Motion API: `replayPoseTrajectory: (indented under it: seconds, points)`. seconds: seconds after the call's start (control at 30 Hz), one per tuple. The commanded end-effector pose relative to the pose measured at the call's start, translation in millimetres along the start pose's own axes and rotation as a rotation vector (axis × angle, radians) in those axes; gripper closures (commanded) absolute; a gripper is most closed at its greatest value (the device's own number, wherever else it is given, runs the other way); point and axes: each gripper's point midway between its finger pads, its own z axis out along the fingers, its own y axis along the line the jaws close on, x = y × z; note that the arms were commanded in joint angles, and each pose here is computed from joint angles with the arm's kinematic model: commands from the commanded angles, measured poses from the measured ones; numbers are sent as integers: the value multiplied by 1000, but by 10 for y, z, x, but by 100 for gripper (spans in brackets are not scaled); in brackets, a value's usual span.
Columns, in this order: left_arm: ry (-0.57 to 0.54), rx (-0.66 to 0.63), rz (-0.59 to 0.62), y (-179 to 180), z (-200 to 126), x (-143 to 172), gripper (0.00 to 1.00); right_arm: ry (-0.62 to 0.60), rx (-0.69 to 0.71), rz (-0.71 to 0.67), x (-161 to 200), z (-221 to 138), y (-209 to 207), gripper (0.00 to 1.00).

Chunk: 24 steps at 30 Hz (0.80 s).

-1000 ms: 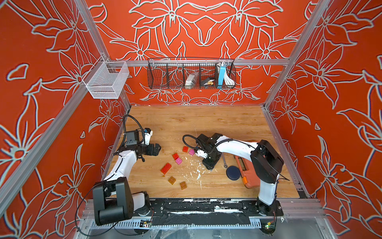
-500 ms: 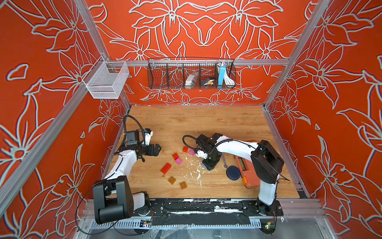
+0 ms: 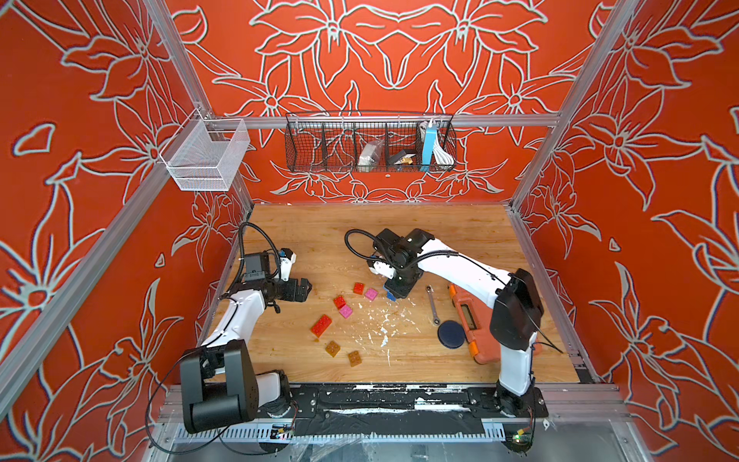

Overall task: Assemble the letter h with lego
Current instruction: Assemble the lego brick with the lego brick.

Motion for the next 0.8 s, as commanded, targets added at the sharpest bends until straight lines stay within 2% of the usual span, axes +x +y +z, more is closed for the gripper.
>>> replayPoseTrajectory:
  seconds: [0.0,0.3,0.77]
  points:
    - [-3,9,13,-3,-15,-15,0,74,4,-62,19,105,-63,67]
    - [-6,8,14,-3,-20,-22,0,135,5,-74,-87,246,-163,69]
    - [-1,9,11,-1,-14,-18,0,144,-22,-57,-133,447,-224,69]
